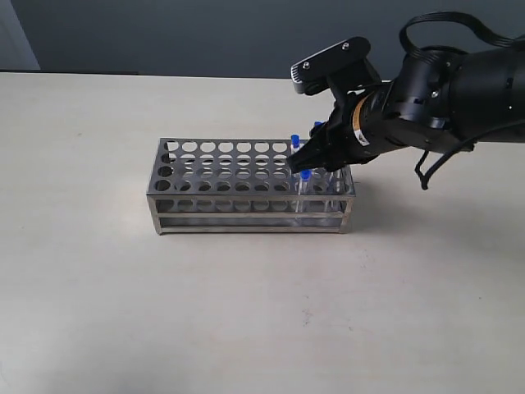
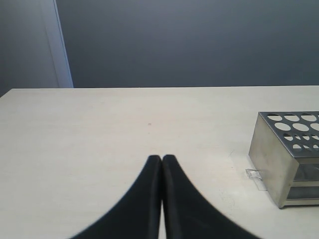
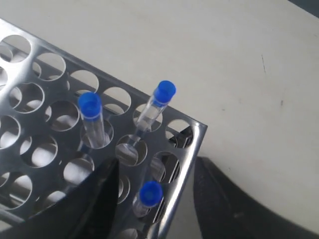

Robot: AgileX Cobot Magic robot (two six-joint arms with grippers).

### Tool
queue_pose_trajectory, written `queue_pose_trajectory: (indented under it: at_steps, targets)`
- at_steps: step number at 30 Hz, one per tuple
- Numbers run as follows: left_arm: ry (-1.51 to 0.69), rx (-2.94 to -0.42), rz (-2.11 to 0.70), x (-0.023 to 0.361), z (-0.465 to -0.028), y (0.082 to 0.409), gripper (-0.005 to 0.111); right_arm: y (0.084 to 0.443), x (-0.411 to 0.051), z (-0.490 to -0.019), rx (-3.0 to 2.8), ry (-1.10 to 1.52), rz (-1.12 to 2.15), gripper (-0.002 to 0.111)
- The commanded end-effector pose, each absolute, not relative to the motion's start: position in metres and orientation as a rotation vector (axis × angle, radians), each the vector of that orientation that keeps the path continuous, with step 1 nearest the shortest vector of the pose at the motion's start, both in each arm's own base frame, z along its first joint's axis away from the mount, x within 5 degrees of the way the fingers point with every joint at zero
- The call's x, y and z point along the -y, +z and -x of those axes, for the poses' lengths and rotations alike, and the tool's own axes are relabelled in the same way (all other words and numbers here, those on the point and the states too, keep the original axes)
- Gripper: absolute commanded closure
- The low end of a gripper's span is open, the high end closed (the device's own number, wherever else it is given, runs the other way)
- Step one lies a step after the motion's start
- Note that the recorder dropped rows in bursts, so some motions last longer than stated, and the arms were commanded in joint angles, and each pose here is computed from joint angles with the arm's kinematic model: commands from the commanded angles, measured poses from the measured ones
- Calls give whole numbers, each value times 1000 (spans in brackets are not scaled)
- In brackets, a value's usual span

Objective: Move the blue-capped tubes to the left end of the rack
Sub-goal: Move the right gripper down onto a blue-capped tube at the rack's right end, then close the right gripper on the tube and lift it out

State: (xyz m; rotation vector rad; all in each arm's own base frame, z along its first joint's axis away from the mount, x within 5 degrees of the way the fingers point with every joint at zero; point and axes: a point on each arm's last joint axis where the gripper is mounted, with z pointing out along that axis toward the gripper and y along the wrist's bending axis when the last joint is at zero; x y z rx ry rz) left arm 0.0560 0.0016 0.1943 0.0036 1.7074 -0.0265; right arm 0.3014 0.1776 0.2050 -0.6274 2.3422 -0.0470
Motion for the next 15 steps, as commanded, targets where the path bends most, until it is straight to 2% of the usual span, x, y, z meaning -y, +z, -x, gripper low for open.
queue_pose_trajectory:
  at_steps: [1, 15]
  targets:
    - [-36, -1702, -6, -1, -56, 194, 106, 205, -178, -302, -2342, -57, 617, 63]
    - [-36, -1702, -6, -1, -56, 194, 106, 201, -176, -302, -2371, -76, 603, 64]
